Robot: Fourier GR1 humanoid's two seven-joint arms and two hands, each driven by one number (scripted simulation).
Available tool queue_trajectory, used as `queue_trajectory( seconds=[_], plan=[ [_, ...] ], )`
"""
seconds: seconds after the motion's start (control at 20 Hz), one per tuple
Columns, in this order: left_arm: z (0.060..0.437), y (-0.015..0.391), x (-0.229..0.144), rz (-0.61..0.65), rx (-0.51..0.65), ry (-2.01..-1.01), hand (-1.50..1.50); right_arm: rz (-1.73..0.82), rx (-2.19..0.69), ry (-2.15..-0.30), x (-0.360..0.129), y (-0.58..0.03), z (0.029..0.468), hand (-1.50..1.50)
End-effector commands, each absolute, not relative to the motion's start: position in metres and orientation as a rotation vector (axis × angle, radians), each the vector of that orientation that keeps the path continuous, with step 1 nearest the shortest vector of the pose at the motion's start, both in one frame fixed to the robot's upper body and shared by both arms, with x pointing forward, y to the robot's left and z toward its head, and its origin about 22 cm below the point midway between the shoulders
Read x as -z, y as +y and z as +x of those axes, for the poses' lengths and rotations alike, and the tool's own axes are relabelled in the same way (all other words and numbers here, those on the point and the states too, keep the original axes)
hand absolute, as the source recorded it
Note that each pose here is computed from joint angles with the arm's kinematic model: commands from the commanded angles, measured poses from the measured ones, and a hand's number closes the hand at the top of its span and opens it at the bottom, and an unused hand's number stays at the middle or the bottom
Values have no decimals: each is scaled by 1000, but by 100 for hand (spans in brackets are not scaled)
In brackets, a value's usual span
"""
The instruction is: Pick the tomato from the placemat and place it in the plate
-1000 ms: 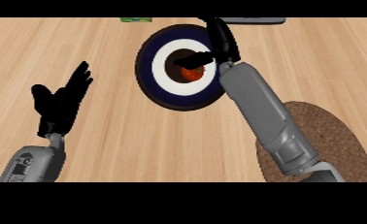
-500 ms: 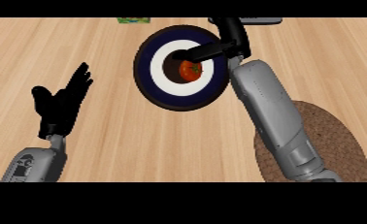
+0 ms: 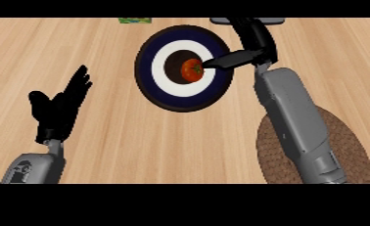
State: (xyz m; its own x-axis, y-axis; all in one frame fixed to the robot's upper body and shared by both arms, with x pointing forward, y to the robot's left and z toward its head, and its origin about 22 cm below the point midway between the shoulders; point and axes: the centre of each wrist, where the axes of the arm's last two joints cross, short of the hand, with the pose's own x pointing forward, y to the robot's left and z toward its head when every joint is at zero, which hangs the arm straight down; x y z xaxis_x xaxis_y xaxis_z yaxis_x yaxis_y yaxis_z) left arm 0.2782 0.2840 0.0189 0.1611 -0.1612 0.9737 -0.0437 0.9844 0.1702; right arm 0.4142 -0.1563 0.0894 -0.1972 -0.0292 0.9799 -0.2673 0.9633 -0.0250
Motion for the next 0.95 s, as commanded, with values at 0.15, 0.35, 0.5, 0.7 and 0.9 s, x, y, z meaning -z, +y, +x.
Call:
queue_trajectory(
  seconds=[0.15, 0.35, 0.5, 0.7, 0.9],
  plan=[
    [296, 277, -16, 168, 97, -1401, 0, 189, -193, -1796, -65, -191, 423, -150],
    [293, 287, -26, 178, 95, -1418, 0, 167, -190, -1772, -61, -207, 420, -150],
    [279, 288, -27, 172, 87, -1396, 0, 164, -231, -1762, -58, -211, 411, -150],
    [291, 270, 0, 164, 75, -1400, 0, 114, -241, -1731, -46, -210, 422, -150],
    [294, 301, -26, 165, 94, -1395, 0, 91, -241, -1714, -45, -244, 425, -150]
  ],
)
